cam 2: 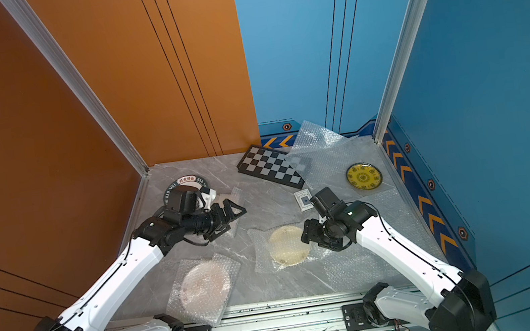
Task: Unpack dinner plates from bubble wrap
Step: Unwrap the bubble wrap at the center of the board.
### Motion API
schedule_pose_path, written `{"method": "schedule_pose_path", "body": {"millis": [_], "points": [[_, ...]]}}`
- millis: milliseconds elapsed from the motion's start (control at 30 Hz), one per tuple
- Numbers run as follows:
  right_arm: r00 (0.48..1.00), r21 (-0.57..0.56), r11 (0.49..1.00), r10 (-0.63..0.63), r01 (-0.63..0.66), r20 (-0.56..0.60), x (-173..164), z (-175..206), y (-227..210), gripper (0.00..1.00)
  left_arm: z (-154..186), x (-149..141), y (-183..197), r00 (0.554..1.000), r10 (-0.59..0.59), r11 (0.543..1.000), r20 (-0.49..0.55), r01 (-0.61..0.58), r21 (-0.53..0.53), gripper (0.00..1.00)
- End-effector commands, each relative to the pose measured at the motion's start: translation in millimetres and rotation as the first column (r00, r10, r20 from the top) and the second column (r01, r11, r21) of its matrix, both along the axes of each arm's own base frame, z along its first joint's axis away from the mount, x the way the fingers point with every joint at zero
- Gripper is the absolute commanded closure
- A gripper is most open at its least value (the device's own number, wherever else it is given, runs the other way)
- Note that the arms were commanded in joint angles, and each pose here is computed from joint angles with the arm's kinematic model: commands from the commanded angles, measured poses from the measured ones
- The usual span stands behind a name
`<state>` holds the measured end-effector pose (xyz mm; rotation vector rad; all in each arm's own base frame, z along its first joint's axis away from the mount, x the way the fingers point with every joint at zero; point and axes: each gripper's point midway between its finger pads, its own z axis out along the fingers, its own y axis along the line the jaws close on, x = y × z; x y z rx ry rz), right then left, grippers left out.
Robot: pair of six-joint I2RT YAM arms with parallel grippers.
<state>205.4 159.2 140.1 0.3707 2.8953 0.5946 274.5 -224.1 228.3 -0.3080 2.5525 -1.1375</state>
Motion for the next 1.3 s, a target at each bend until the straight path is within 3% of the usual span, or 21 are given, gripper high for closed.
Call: {"method": "schedule_pose_path", "body": {"millis": [0, 300, 433, 500, 600, 933, 1267], "points": [[0.999, -0.011, 0.999, 0.034, -0.035, -0.005, 10, -14, 5, 0.26, 2, -2, 3, 1.0, 0.004, 1.0, 0.013, -0.004, -0.004, 0.02], [0.999, -0.029, 0.999, 0.027, -0.027, -0.02, 33, -32, 11, 0.36, -12, -7, 21, 0.999, 0.043, 0.999, -0.022, -0.043, -0.012, 0.02], [0.999, -0.034, 0.999, 0.017, -0.019, -0.044, 39, -42, 9, 0.56, -10, -7, 26, 0.998, 0.054, 0.998, -0.024, -0.054, -0.023, 0.02], [0.999, -0.022, 1.0, 0.005, -0.006, -0.039, 43, -39, 9, 0.74, -8, -5, 29, 0.998, 0.062, 0.998, -0.019, -0.063, -0.032, 0.02], [1.0, 0.003, 1.0, -0.021, 0.021, -0.003, 52, -25, 10, 0.9, -4, -4, 33, 0.998, 0.069, 0.997, -0.013, -0.069, -0.046, 0.02], [0.995, 0.091, 0.992, -0.092, 0.089, 0.036, 94, -6, 24, 0.92, 2, -5, 35, 0.998, 0.058, 0.997, 0.001, -0.058, -0.057, 0.02], [0.978, 0.155, 0.971, -0.195, 0.182, 0.074, 172, -7, 35, 0.93, 4, -11, 45, 0.997, 0.077, 0.996, -0.015, -0.078, -0.048, 0.02]]}}
